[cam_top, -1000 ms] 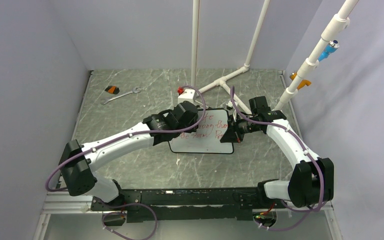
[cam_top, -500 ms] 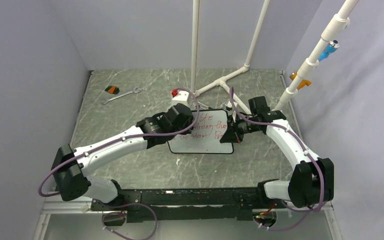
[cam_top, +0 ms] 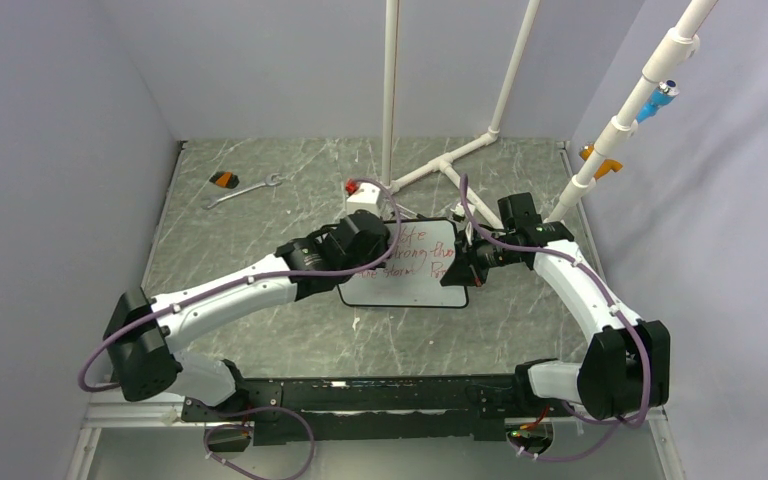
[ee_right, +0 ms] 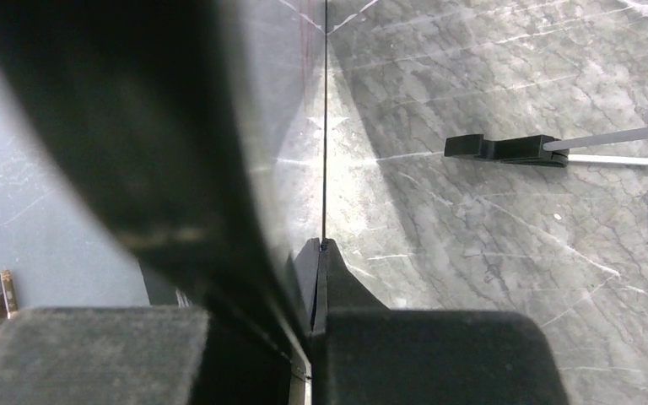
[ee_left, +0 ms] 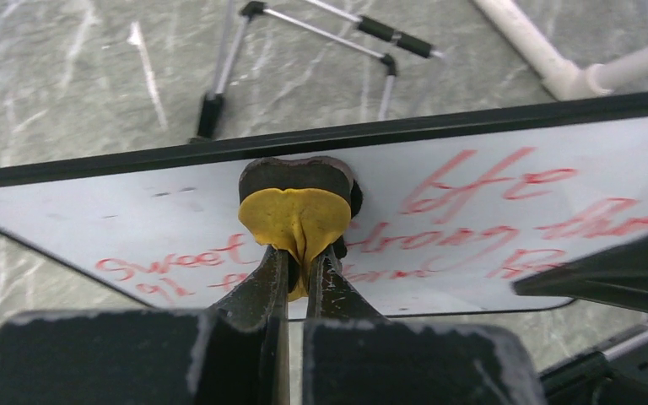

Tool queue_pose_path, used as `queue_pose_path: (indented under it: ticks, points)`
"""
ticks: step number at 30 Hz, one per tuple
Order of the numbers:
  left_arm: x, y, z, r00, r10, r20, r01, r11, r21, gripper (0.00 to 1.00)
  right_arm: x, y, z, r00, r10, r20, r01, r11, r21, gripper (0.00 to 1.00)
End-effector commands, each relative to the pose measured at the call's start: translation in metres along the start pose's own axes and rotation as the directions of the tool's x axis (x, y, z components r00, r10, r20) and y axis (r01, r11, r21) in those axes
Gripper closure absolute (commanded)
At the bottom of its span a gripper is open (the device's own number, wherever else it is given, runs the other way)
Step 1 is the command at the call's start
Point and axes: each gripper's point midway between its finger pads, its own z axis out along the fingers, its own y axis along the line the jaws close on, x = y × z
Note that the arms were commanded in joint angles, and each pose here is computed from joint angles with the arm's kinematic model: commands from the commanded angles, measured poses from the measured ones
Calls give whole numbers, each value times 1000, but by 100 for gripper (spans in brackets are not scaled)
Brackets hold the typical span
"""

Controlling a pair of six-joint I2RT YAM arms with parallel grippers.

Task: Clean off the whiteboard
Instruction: Erase the whiteboard at the center of the board.

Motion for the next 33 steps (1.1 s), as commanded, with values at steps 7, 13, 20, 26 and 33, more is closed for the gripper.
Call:
queue_pose_path:
  ticks: [7,13,20,26,33]
  points:
    - [-15,17,1,999,-28,44,28,1000,-4,100,-15,10,-6,994,-94,47,95,995,-12,100]
    - [-27,-25,-6,998,10,65,-15,997,81,100,-14,9,-5,995,-90,44,91,996,-14,100]
    - [-18,-25,6,998,18,57,-22,998,63,100,-13,8,-5,995,-90,42,90,996,-6,100]
    - [-10,26,16,999,-13,53,16,998,-58,100,-13,6,-8,995,-88,48,88,996,9,100]
    - [-7,47,16,995,-68,68,73,995,-74,100,-13,4,-7,996,-76,45,76,997,-1,100]
